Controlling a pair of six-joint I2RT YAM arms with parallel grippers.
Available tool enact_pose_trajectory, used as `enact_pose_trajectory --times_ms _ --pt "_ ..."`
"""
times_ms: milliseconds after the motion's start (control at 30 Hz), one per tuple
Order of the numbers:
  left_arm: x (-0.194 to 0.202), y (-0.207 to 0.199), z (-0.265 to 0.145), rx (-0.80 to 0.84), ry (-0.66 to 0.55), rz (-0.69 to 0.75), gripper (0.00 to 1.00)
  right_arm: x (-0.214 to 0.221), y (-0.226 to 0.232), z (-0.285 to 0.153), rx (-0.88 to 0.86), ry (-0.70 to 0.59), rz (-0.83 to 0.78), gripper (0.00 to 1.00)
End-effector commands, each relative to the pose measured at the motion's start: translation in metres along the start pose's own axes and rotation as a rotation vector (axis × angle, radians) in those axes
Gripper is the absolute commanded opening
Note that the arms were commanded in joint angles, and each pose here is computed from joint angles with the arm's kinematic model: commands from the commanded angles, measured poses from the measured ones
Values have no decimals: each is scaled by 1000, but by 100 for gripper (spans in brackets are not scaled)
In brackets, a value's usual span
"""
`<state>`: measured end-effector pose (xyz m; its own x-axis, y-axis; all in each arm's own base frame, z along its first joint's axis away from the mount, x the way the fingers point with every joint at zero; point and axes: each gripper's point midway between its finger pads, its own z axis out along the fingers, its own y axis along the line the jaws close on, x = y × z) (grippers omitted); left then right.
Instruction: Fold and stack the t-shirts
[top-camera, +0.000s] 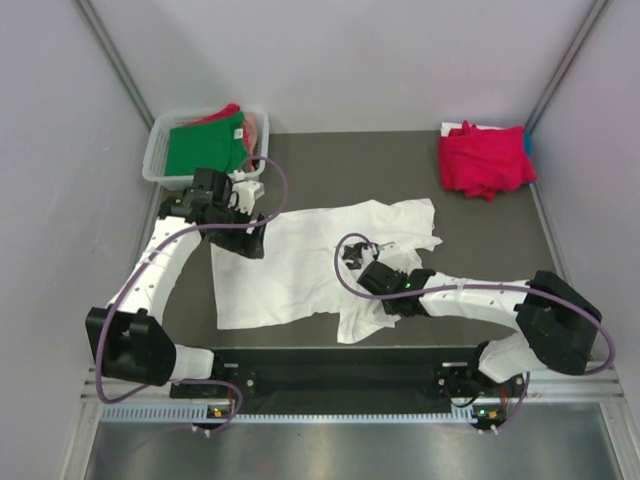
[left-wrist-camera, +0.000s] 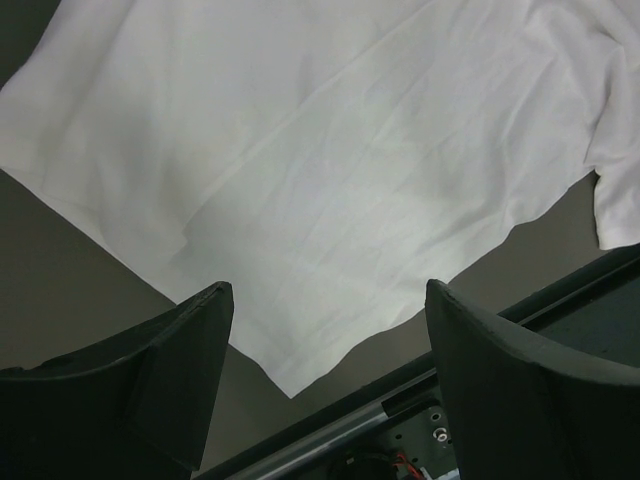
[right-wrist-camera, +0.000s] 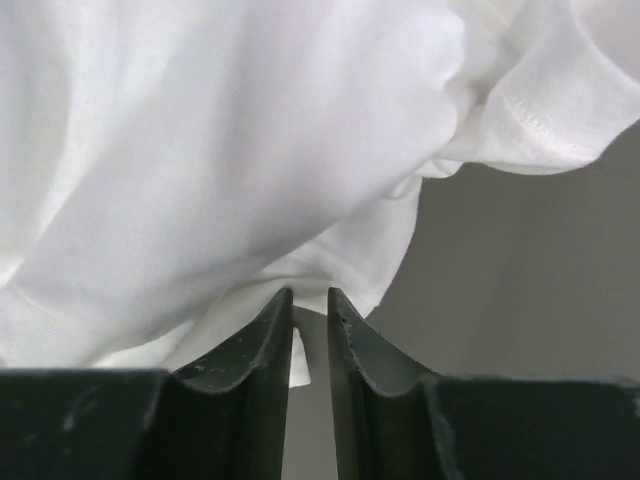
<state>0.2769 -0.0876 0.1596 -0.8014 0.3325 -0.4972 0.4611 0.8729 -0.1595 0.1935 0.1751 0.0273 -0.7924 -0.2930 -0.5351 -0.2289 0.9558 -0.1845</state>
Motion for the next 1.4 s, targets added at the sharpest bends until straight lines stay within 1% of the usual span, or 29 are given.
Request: enact_pose_trajectory --times_ms 0,67,200,267,300,367,433,500,567,733,767,833,867,900,967,1000,1033,1067,1100,1167,1200,1267,1300,1367 --pt "-8 1 -18 -33 -43 40 82 -1 7 10 -26 -15 62 12" --pt "-9 1 -19 -38 -45 46 82 6 7 13 -30 0 66 8" --pt "-10 3 -20 -48 -47 48 82 8 8 13 -40 6 76 9" --pt "-12 4 -20 -49 -50 52 81 6 10 10 -53 5 78 11" --pt "-12 3 -20 -46 -49 52 81 6 10 10 -57 4 80 14" --pt "-13 4 -19 -45 -46 49 81 4 10 8 -57 2 79 15" --pt "-14 3 -19 -43 -50 49 81 5 9 8 -55 4 78 10" --pt "-14 3 -18 -39 -48 48 81 6 8 5 -54 9 94 0" --pt "-14 4 -18 -43 -47 49 81 14 4 2 -46 34 104 0" --pt "-18 5 -19 -49 -54 59 81 25 -15 -21 -29 44 144 0" --pt "-19 5 -19 -49 -55 58 81 33 -23 -27 -1 68 143 0" --pt "-20 4 -20 -41 -61 58 81 29 -28 -43 -16 49 168 0" --pt "-22 4 -20 -40 -66 58 81 34 -35 -50 8 59 177 0" --pt "-23 3 -20 -35 -69 59 81 25 -33 -59 -21 28 192 0" --pt "-23 3 -18 -31 -69 56 81 28 -40 -70 -1 52 199 0" --pt "-23 2 -18 -27 -70 56 81 17 -38 -80 -20 26 214 0" --pt "-24 1 -18 -23 -72 56 81 13 -38 -84 -26 12 216 1" --pt "-22 1 -16 -20 -69 55 81 7 -37 -85 -36 -10 212 10" --pt "-23 1 -16 -21 -73 56 81 3 -35 -84 -39 -22 209 24" --pt "-23 2 -14 -20 -70 53 81 -2 -28 -77 -45 -31 184 30" --pt "-23 1 -15 -18 -69 51 80 3 -24 -68 -23 0 156 38" --pt "-21 0 -18 -20 -67 58 80 4 -12 -59 -42 15 138 43" --pt "-20 1 -18 -27 -67 62 80 9 -9 -52 -40 36 126 43" --pt "-19 5 -22 -53 -74 70 80 7 3 -47 -77 30 135 42"
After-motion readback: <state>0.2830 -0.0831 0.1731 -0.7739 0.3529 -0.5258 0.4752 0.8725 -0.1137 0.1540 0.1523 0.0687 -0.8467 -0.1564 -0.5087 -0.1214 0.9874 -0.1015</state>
